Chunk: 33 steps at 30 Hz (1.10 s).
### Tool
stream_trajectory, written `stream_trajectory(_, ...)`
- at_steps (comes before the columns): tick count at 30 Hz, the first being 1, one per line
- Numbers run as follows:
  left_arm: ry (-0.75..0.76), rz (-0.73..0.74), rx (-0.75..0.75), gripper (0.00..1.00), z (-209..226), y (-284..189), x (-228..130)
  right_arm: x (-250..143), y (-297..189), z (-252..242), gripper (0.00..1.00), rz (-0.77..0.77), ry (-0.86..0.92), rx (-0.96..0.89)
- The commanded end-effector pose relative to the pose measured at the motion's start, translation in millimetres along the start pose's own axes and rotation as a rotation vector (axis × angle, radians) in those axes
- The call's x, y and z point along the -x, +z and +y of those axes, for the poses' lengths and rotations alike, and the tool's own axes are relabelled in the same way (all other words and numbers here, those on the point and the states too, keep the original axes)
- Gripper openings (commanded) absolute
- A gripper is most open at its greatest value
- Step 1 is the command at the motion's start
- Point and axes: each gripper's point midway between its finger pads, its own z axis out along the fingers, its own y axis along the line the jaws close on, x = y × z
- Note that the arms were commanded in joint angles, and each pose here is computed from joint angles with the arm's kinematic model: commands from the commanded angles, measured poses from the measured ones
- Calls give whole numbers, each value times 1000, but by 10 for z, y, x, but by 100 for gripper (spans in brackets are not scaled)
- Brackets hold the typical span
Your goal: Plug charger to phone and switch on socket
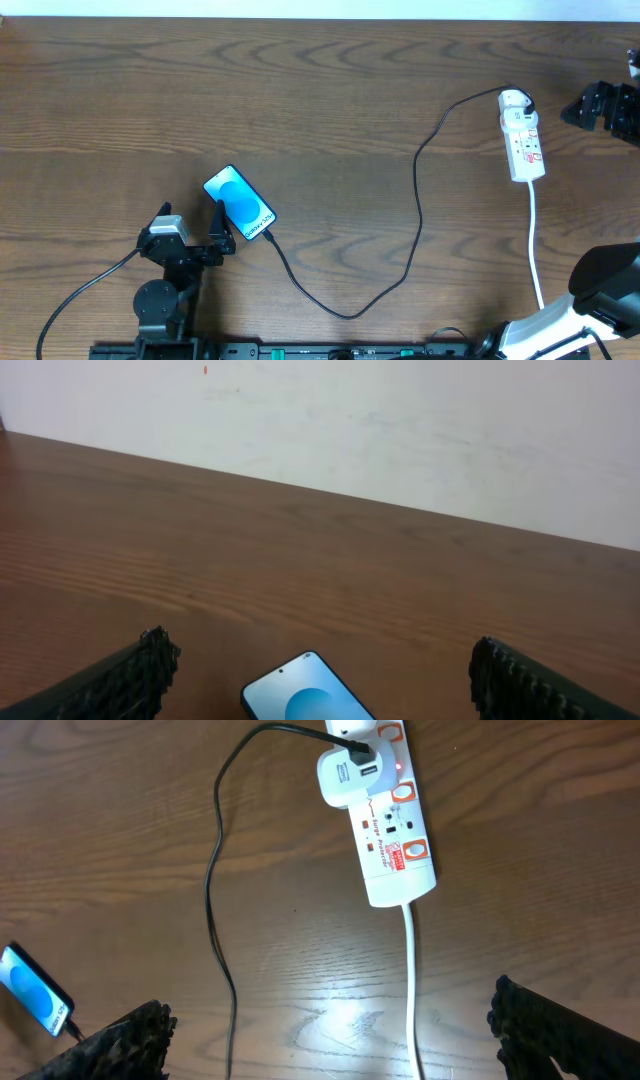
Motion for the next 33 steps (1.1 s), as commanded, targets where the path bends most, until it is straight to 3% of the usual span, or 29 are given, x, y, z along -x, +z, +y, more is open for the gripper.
stream_trajectory(1,-7,48,-3,96,10,2,-142,30,-68,38,99,-22,-7,-3)
stream_trajectory(15,-7,48,-3,96,10,2,-142,219,6,149,99,-84,-71,6)
stream_trajectory(27,-7,48,-3,96,10,2,-141,380,511,969,99,-190,-332,74)
stream_trajectory(33,-7,48,-3,96,10,2,-142,368,754,1273,99,-319,-343,119)
